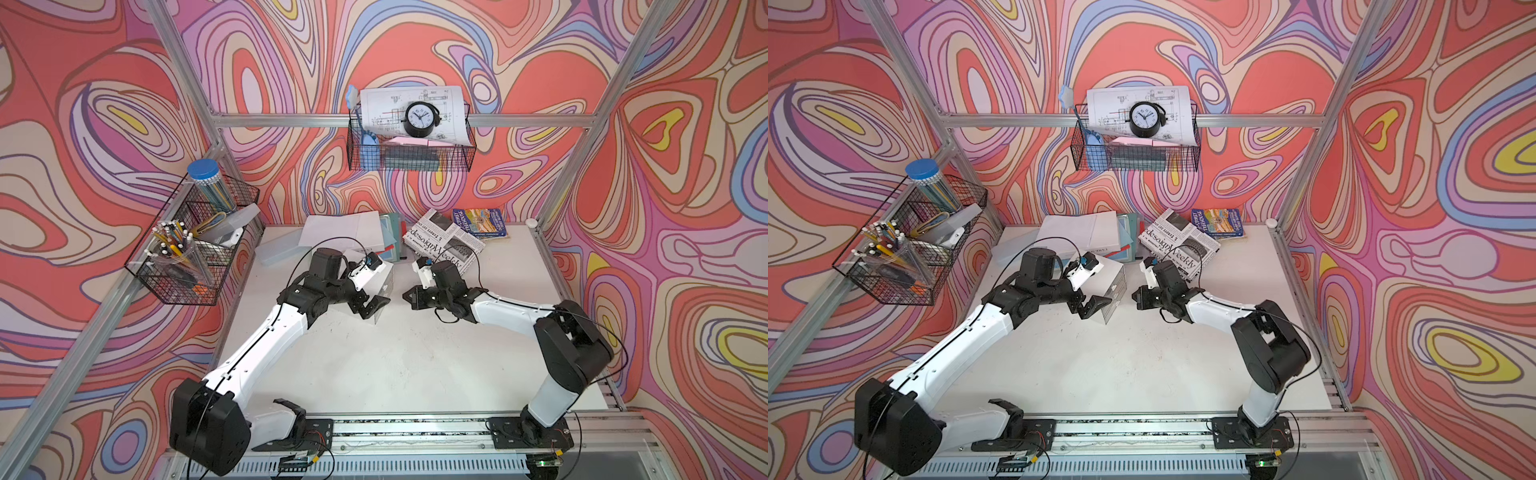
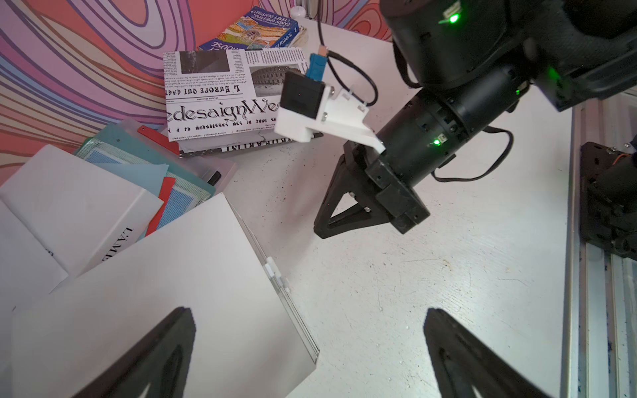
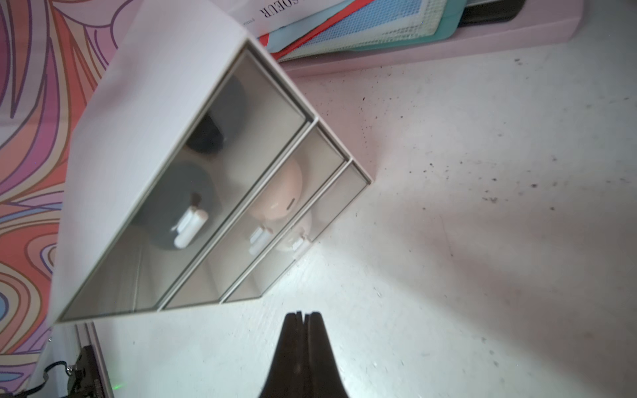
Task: Put the bluetooth earphones in the drawer according to color
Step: Close the drawer of the storage box, then reset both arms
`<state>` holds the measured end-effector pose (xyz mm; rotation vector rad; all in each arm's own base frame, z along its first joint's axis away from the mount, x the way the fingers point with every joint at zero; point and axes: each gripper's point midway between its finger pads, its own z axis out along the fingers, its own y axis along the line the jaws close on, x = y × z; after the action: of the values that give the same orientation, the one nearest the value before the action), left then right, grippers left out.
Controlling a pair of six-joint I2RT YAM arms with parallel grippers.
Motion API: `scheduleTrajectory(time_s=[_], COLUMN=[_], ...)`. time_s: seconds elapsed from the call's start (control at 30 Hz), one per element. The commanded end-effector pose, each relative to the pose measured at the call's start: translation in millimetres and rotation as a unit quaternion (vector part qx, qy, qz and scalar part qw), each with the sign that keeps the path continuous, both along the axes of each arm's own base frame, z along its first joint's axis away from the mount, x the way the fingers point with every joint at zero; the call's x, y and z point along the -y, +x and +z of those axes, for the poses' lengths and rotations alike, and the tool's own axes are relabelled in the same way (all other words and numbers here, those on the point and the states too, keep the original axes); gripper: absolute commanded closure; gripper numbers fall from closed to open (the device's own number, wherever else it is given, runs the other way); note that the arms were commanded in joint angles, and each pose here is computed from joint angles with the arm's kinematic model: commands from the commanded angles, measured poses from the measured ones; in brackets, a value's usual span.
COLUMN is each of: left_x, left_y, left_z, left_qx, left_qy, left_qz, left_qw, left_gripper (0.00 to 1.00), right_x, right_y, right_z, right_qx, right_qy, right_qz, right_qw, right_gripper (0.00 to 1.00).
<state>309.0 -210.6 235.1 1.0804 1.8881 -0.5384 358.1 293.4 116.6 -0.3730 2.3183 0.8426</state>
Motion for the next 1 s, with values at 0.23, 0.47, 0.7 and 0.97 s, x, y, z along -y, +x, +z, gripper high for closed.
scheduleTrajectory(time_s=[0.23,0.47,0.7,0.97], left_x=[-50,-90,-141,-210], left_y=[9,24,30,27], left_z=[45,37,16,-6], left_qx=[0.068,0.095,0.115,0.149], left_qy=[-0.031,-0.068,-0.074,-0.059], left_qz=[0.122,0.271,0.418,0.573], left_qw=[0.990,0.955,0.898,0.804], left_gripper=[0.01,0.01,0.02,0.02], right_x=[50,88,153,215], right_y=[-14,-23,4,43], right_z=[96,126,113,89], right_qx=[0.197,0.278,0.244,0.212], right_qy=[-0.085,-0.137,-0.190,-0.237], right_qz=[-0.008,-0.050,-0.193,-0.284], right_qw=[0.977,0.950,0.931,0.904], right_gripper=[1.00,1.00,0.15,0.02])
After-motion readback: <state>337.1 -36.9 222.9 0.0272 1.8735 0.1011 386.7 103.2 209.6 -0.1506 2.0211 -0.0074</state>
